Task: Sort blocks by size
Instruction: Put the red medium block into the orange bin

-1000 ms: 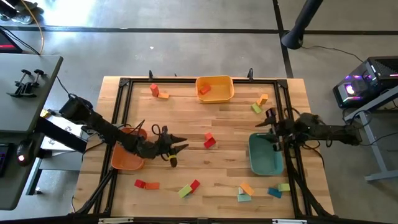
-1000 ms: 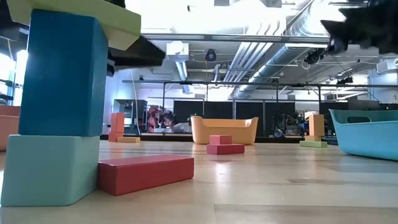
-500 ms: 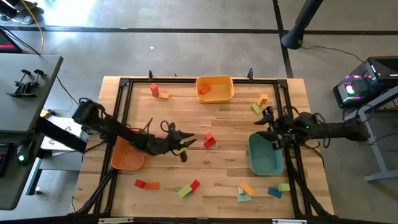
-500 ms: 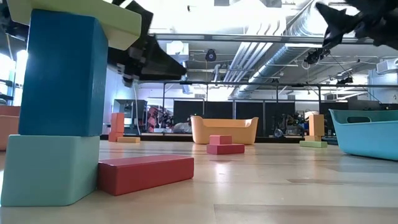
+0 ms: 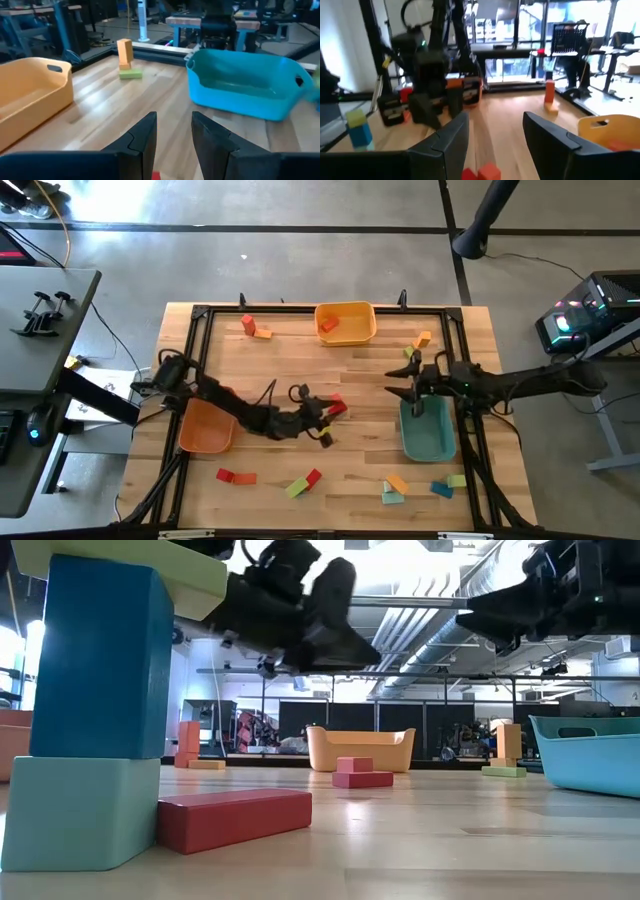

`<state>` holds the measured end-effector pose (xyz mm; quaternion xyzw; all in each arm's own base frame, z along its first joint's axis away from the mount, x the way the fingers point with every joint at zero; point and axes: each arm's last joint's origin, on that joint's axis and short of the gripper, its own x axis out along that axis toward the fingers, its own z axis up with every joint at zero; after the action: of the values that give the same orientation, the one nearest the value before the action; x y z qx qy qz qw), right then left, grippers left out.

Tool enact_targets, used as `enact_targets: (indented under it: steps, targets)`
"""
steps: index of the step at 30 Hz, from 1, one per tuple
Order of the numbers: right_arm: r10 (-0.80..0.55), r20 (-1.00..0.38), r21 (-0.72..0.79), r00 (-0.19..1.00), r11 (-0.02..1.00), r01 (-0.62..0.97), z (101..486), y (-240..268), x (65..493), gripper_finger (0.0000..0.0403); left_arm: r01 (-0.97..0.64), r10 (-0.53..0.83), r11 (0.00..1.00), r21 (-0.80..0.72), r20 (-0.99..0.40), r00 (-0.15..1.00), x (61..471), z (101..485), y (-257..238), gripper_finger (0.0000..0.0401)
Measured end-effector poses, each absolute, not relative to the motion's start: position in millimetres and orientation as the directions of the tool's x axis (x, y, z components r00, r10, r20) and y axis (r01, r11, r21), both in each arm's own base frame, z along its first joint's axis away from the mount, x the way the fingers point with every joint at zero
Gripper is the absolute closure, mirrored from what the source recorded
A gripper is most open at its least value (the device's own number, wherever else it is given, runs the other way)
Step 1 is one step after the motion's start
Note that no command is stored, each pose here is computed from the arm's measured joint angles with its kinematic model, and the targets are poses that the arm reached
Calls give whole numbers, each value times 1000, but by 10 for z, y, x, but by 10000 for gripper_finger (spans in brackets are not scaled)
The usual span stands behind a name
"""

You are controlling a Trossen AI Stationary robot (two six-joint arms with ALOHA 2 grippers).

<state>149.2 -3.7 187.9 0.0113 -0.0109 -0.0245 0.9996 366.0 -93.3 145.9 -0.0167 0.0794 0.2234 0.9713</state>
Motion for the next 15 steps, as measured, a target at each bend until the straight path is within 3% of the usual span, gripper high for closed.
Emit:
enact_targets:
  steps: [8, 15]
  targets:
    - [-35, -88, 28, 995, 999, 37, 1763, -34, 1513, 219, -460, 467, 884, 83, -196, 862, 3699, 1426, -797, 276]
    - [-34, -144, 94, 989, 994, 48, 1707, -33, 1511, 219, -379, 378, 923, 68, -339, 861, 3701, 1288, -669, 201]
